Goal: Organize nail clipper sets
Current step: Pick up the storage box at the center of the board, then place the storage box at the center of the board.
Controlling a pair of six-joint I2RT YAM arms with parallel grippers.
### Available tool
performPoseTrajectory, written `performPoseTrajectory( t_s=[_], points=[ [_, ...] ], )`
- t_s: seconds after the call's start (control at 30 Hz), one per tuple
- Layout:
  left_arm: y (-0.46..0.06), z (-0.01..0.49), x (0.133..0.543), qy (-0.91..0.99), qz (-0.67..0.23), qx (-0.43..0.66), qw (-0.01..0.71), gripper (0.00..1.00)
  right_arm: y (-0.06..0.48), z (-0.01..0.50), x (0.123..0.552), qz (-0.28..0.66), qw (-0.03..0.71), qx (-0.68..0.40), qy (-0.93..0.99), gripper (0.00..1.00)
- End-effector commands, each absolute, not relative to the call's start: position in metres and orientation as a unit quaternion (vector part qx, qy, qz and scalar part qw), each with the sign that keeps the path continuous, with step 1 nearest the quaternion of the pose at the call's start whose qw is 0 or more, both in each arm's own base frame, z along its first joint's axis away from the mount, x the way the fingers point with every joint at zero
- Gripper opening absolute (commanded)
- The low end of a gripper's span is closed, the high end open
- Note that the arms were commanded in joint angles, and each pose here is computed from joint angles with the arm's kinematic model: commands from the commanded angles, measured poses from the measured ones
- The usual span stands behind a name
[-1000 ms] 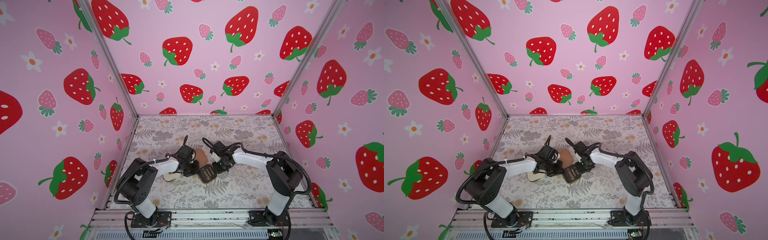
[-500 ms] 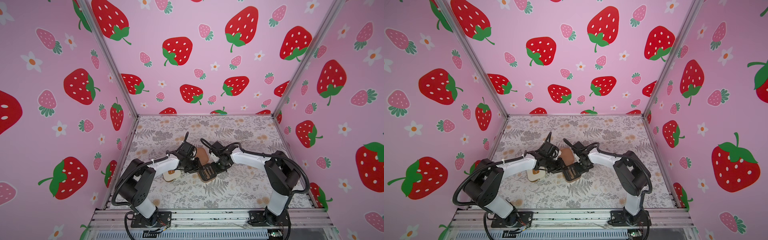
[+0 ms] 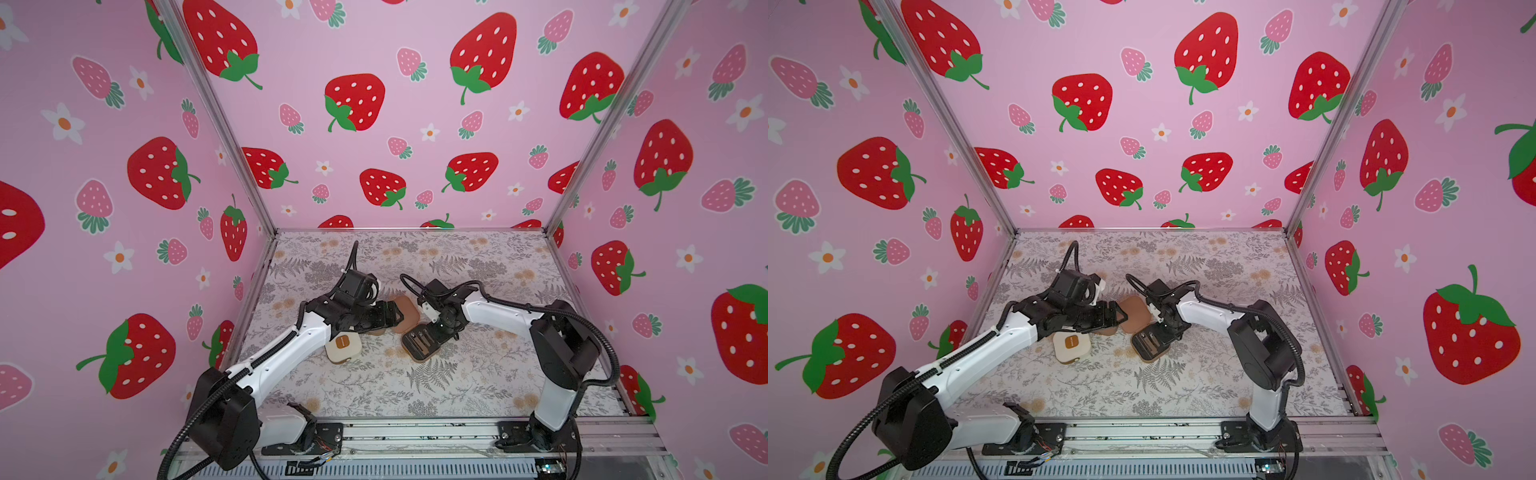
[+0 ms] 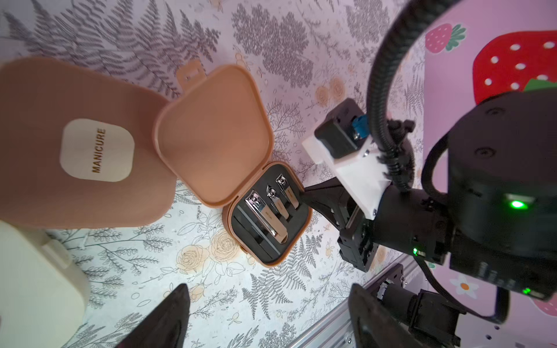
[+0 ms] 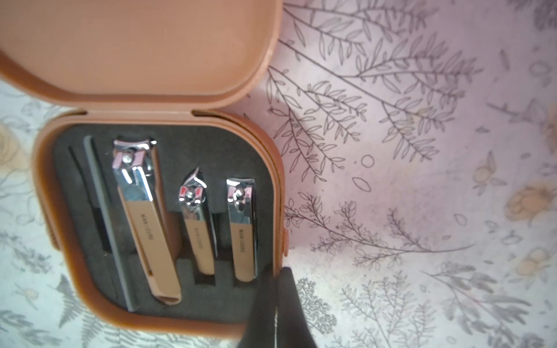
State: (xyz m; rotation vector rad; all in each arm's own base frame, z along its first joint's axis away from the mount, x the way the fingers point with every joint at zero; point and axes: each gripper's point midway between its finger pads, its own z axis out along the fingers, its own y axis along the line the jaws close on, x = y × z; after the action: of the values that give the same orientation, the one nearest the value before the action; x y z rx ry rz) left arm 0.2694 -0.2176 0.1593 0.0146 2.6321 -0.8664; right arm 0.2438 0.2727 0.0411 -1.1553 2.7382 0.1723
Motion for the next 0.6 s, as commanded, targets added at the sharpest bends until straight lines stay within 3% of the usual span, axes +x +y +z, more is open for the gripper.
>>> performPoseTrajectory(
  t_s=[0.0,0.57],
  points=[
    [-0.206,0.139,0.261,0.939,-0.299,0.005,0.168,0.84,0.284,0.081,0.251,0.097,0.128,-0.464,0.871,0.00],
    [-0.210,0.118,0.278,0.918,-0.339,-0.016,0.207,0.84,0.315,0.090,0.223,0.187,0.106,-0.547,0.809,0.00]
  ],
)
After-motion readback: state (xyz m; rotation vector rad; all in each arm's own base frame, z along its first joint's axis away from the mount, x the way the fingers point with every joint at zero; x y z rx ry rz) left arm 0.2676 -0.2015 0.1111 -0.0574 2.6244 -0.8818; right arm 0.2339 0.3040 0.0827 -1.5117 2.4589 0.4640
